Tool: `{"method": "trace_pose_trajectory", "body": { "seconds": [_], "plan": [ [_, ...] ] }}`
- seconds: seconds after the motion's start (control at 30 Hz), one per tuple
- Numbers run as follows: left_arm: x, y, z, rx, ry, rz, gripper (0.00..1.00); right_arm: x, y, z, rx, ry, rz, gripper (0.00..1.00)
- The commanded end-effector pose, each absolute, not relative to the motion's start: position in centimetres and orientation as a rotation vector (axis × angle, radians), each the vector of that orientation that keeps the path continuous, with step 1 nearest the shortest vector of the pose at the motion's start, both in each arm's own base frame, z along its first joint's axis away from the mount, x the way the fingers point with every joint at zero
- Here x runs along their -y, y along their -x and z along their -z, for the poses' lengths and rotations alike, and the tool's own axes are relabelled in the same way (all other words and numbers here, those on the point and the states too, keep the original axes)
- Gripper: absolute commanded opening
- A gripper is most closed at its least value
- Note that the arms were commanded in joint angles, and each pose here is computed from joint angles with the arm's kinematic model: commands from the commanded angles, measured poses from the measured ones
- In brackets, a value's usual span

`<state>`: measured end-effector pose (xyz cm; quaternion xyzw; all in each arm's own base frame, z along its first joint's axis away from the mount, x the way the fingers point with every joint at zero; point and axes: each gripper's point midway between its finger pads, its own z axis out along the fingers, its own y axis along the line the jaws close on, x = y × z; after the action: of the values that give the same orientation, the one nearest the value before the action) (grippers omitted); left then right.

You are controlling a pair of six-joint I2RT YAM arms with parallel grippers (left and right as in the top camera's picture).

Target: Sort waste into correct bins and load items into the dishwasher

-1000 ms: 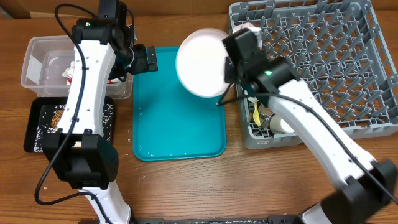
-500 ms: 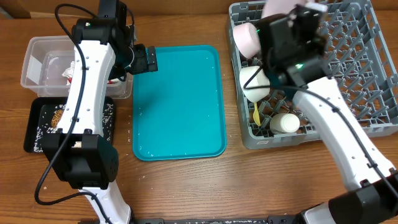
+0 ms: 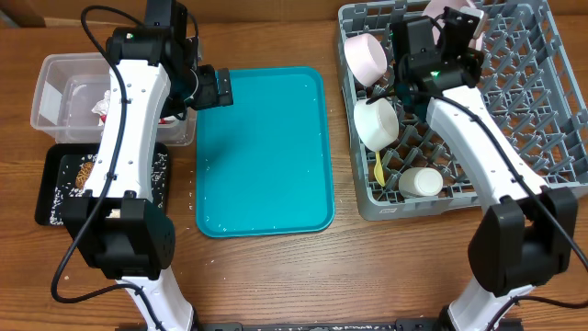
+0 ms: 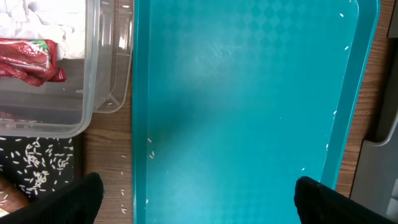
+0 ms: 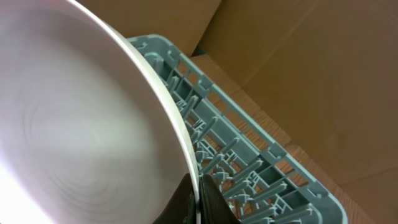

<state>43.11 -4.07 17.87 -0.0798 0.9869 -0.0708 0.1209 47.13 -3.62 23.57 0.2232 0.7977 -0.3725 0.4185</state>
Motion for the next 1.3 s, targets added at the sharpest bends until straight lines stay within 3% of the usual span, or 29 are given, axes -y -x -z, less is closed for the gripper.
{"method": "trace_pose_trajectory", "body": {
  "seconds": [0.0, 0.4, 0.57, 0.6, 0.67, 0.77, 0.87, 1.0, 1.27],
  "plan": [
    [3.7, -43.4, -18.8, -2.853, 0.218, 0.197, 1.00, 3.4, -47.6, -23.1, -2.011, -0.551, 0.914, 0.04],
    [3.7, -43.4, -18.8, -2.853, 0.218, 0.197, 1.00, 1.8, -47.7, -18.7, -2.195, -0.448, 0.851, 0.05],
    [3.7, -43.4, -18.8, -2.853, 0.218, 0.197, 1.00, 1.9, -47.0, -18.7, -2.220, -0.431, 0.872, 0.38],
    [3.7, -43.4, -18.8, -2.853, 0.218, 0.197, 1.00, 1.7, -46.8, -18.9, -2.225, -0.425, 0.872, 0.46],
    [3.7, -43.4, -18.8, -2.853, 0.218, 0.197, 1.00, 1.0, -46.2, -19.9, -2.218, -0.426, 0.851, 0.83],
    [3.8, -43.4, -18.8, -2.853, 0.218, 0.198, 1.00, -0.6, -45.3, -22.5, -2.190, -0.419, 0.791, 1.00],
    [3.8, -43.4, -18.8, -2.853, 0.218, 0.198, 1.00, -3.0, -43.3, -25.9, -2.189, -0.371, 0.675, 1.00],
    [3.7, -43.4, -18.8, -2.853, 0.218, 0.197, 1.00, -6.5, -36.0, -32.0, -2.216, -0.219, 0.418, 1.00],
    [3.7, -43.4, -18.8, -2.853, 0.218, 0.198, 1.00, -5.8, -25.3, -38.6, -2.132, -0.106, 0.117, 1.00]
  ]
}}
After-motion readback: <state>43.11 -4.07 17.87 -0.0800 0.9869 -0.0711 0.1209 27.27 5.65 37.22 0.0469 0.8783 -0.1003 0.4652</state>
